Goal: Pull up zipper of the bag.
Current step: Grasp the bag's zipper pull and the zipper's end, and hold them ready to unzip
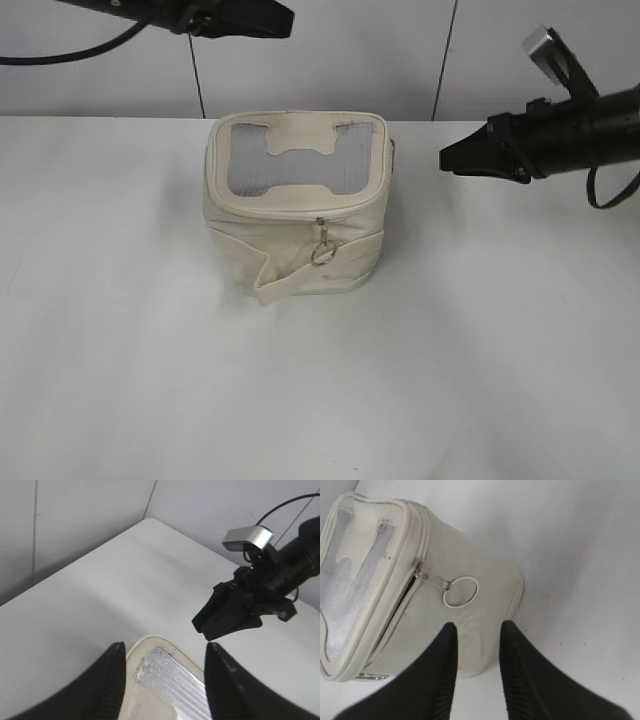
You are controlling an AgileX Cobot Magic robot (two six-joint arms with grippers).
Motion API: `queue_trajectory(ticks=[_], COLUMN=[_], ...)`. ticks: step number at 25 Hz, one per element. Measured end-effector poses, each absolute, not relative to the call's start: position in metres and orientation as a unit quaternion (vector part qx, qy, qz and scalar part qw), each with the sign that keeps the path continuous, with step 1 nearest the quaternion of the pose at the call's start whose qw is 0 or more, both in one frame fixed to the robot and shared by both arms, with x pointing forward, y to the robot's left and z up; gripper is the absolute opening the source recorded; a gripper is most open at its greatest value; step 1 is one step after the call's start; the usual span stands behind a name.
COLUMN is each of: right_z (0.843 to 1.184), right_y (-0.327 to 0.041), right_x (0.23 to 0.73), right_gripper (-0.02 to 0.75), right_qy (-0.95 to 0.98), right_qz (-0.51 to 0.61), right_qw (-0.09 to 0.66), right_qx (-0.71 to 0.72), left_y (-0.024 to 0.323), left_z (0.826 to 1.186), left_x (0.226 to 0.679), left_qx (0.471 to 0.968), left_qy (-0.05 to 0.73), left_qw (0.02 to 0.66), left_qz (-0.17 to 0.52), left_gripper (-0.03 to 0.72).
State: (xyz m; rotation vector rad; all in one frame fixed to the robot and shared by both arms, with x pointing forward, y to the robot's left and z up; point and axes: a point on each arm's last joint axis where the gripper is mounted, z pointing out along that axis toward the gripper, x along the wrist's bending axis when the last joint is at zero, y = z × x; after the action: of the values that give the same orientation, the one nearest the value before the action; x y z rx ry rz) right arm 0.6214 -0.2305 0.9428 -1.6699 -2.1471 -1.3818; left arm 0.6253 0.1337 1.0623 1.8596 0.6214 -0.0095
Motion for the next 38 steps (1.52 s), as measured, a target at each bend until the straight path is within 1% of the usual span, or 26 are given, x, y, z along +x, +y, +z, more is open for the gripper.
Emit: queue_trajectory(ticks=[1,3,7,10,17,26,27,29,32,34,38], right_z=[0.939,0.927,0.919,0.921,0.921,0.917,0.913,0.906,0.899,0.899,0.899], right_y=[-0.231,-0.232,-0.232,-0.231,-0.231,-0.218,-0.216,-0.212,-0.204,-0.201,-0.198], right_x=[0.613,0.598,0.588,0.589,0.589,0.586,0.586,0.585,0.583,0.583,0.591], right_gripper=[0.245,0.274,0.37,0.403,0.411,0.411,0.411,0.412,0.412,0.412,0.412], right_qy=[-0.697,-0.685,-0.682,-0.684,-0.694,-0.715,-0.718,-0.726,-0.743,-0.752,-0.761], right_qz=[-0.466,-0.484,-0.506,-0.516,-0.517,-0.513,-0.511,-0.505,-0.499,-0.498,-0.489], right_qw=[0.028,0.012,-0.004,-0.01,-0.022,-0.022,-0.019,-0.014,-0.015,-0.021,-0.04], right_qx=[-0.544,-0.544,-0.529,-0.516,-0.501,-0.474,-0.472,-0.467,-0.446,-0.431,-0.424], left_y=[0.12,0.104,0.074,0.055,0.053,0.057,0.057,0.056,0.056,0.056,0.056], left_z=[1.06,1.049,1.028,1.011,0.985,0.983,0.983,0.983,0.983,0.984,0.984], left_x=[0.647,0.661,0.671,0.673,0.681,0.685,0.684,0.683,0.683,0.683,0.683], left_qx=[0.799,0.817,0.858,0.872,0.885,0.891,0.892,0.895,0.896,0.896,0.896], left_qy=[0.233,0.208,0.158,0.149,0.168,0.194,0.197,0.195,0.193,0.194,0.194], left_qw=[0.555,0.537,0.488,0.466,0.434,0.411,0.407,0.402,0.399,0.399,0.399], left_qz=[-0.018,-0.028,-0.02,-0.011,-0.005,0.004,0.004,0.004,0.006,0.006,0.006], left_gripper=[0.396,0.396,0.398,0.405,0.407,0.4,0.376,0.283,0.09,0.058,0.058])
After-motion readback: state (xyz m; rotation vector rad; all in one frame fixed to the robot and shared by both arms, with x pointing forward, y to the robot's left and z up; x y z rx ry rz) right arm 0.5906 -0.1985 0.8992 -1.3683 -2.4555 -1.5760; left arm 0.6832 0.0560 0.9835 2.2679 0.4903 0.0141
